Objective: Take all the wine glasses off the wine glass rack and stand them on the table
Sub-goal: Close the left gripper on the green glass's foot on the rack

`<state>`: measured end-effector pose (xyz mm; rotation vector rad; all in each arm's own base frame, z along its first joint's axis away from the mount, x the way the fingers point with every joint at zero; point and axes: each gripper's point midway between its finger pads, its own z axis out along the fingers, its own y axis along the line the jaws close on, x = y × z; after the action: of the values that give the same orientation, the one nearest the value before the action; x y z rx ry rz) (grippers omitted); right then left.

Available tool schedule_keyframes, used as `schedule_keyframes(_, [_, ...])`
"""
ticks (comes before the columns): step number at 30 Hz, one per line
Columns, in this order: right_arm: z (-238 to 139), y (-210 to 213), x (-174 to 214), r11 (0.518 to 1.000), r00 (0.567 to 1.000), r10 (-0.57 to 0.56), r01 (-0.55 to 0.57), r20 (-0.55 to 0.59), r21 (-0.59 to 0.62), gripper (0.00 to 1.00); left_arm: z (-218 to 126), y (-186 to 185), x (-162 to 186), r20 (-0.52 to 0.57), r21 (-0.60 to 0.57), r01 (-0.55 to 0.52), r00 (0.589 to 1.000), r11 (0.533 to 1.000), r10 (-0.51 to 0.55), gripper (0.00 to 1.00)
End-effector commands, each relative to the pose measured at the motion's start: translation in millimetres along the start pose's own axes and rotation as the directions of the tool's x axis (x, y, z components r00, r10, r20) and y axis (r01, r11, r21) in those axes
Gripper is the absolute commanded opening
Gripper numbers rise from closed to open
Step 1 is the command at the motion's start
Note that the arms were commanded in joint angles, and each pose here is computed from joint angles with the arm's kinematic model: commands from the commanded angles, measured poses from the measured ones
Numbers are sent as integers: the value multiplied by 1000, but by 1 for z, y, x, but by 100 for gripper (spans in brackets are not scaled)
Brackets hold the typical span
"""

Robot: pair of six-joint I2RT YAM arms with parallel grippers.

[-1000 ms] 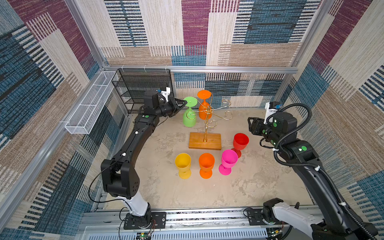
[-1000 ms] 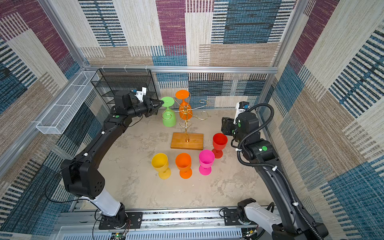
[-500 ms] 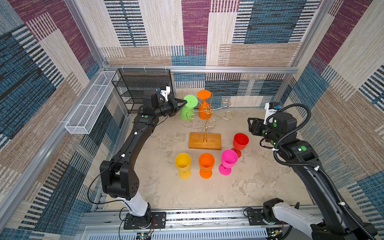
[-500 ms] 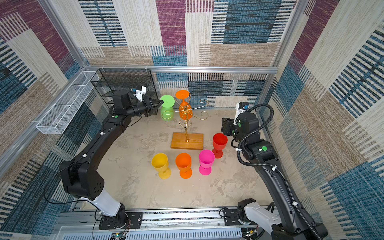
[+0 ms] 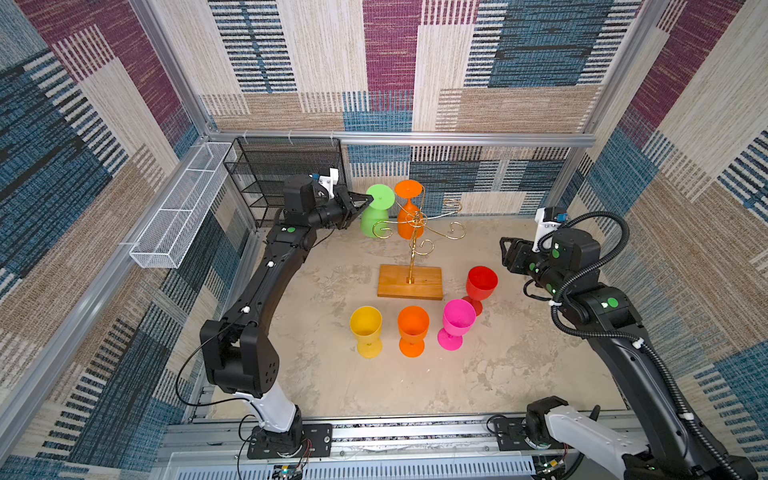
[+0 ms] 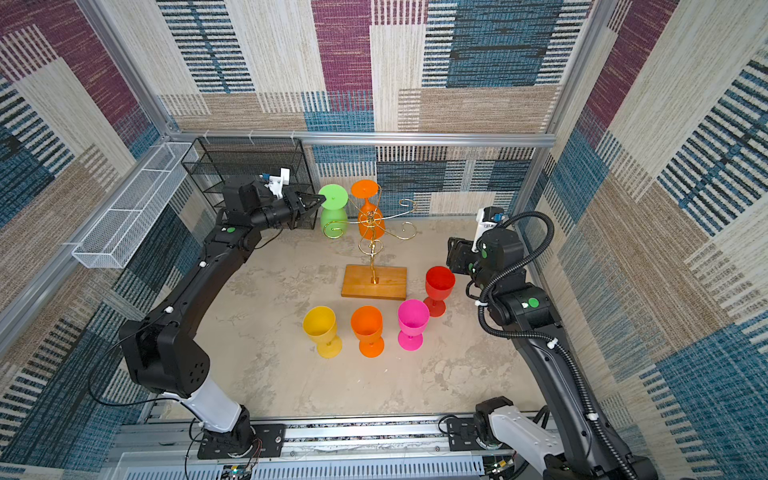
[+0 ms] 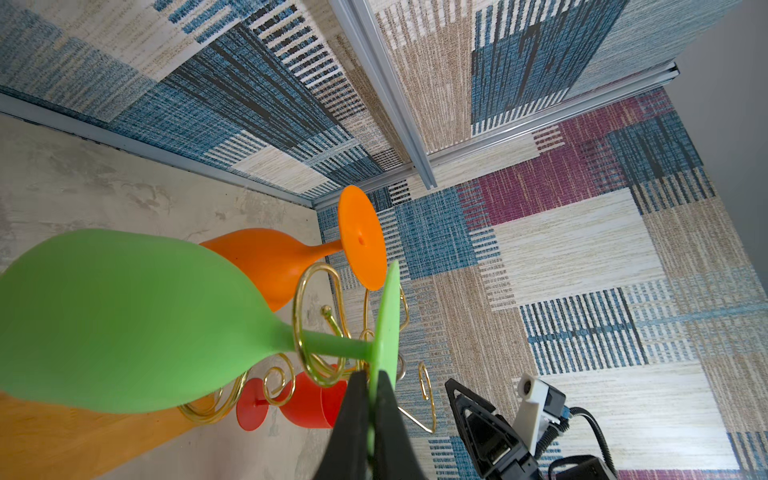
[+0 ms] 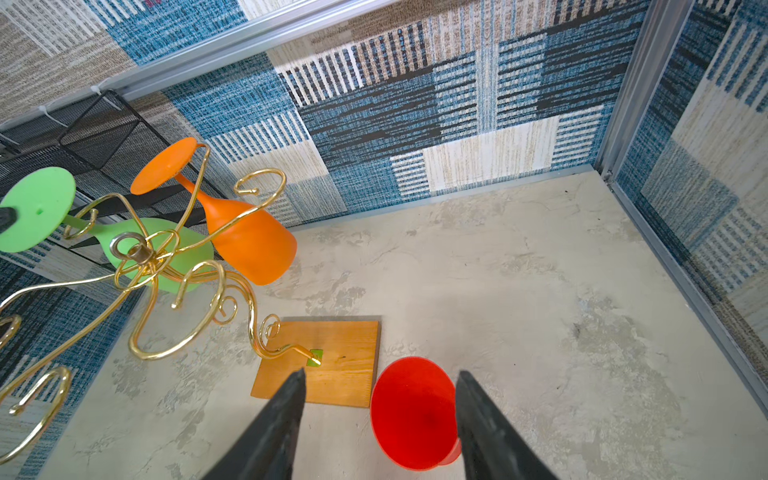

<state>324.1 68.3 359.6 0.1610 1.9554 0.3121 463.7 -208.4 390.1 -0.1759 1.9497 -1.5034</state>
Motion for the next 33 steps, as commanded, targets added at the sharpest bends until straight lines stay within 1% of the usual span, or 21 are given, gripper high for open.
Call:
schedule_keyframes(1, [-2,1,-8,1000,999,5,-5,37,-11,59,1,-12,-5,5,39,-16,1000,999,16,0])
schedule_keyframes(6, [-3,-1,-7,1000,999,5,-5,39,-10,59,7,-12,-7,2,43,-18,1000,999,18,0])
schedule_keyframes(19, [0,-6,-4,1000,999,5,-5,36,-12,59,24,-16,3,-38,61,-22,999,998,25,0])
schedule_keyframes(25, [3,-7,-2,1000,1000,6,-5,29,-16,59,22,-15,4,-33,45,-26,999,999,28,0])
schedule_keyframes(33, [6,-8,-2,1000,1000,6,-5,25,-21,59,9,-14,5,-11,0,-45,999,999,45,0])
